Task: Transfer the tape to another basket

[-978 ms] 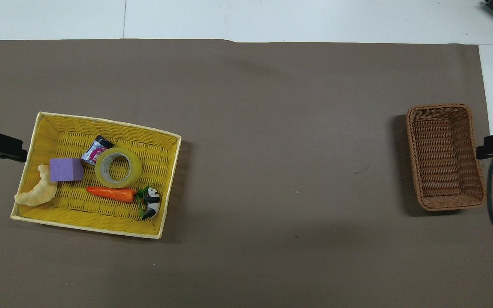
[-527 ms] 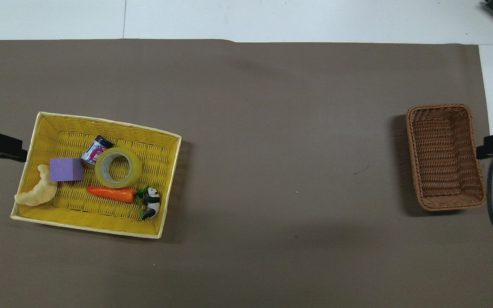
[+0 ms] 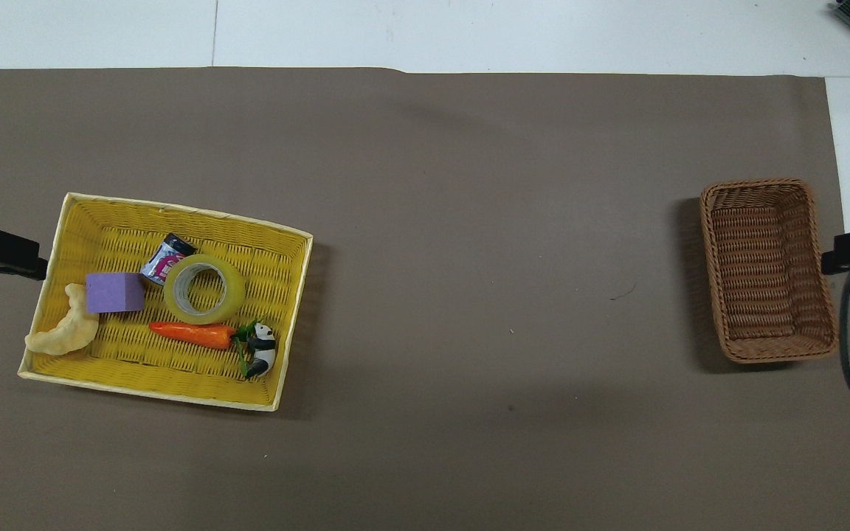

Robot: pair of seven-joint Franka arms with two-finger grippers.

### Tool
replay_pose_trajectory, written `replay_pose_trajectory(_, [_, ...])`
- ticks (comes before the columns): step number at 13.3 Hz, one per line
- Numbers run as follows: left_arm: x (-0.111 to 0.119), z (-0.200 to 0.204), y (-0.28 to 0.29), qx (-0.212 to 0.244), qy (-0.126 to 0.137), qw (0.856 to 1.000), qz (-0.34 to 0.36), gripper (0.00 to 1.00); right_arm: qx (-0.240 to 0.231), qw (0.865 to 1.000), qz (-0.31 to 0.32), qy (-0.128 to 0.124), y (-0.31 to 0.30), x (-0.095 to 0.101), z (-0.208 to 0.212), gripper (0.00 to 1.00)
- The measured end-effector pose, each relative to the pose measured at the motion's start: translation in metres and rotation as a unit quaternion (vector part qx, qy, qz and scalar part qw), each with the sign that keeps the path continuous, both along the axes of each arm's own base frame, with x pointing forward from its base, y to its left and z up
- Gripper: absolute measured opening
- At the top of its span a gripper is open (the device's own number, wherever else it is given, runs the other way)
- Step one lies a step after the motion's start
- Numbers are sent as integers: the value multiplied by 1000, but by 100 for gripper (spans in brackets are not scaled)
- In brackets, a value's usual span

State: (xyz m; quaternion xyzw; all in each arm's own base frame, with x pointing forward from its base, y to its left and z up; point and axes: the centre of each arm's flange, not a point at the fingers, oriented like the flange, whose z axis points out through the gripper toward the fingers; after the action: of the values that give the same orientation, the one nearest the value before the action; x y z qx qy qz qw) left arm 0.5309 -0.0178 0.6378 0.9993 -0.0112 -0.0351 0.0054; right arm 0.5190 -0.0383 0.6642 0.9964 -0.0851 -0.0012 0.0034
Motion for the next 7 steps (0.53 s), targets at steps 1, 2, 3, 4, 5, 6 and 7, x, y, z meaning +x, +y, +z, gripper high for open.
replay_pose_trajectory(1, [0,0,0,0,0,1000,0,100,0,1000,0,0,0,0,0,100])
replay_pose_trajectory(2, [0,0,0,0,0,1000,0,100,0,1000,0,0,0,0,0,100])
replay_pose_trajectory(3, [0,0,0,0,0,1000,0,100,0,1000,0,0,0,0,0,100])
replay_pose_trajectory(4, [0,0,0,0,-1,1000,0,100,0,1000,0,0,0,0,0,100])
replay_pose_trajectory(5, [0,0,0,0,-1,1000,0,100,0,1000,0,0,0,0,0,100])
replay_pose_trajectory(6, [0,0,0,0,-1,1000,0,100,0,1000,0,0,0,0,0,100])
replay_pose_trajectory(7, [0,0,0,0,-2,1000,0,100,0,1000,0,0,0,0,0,100])
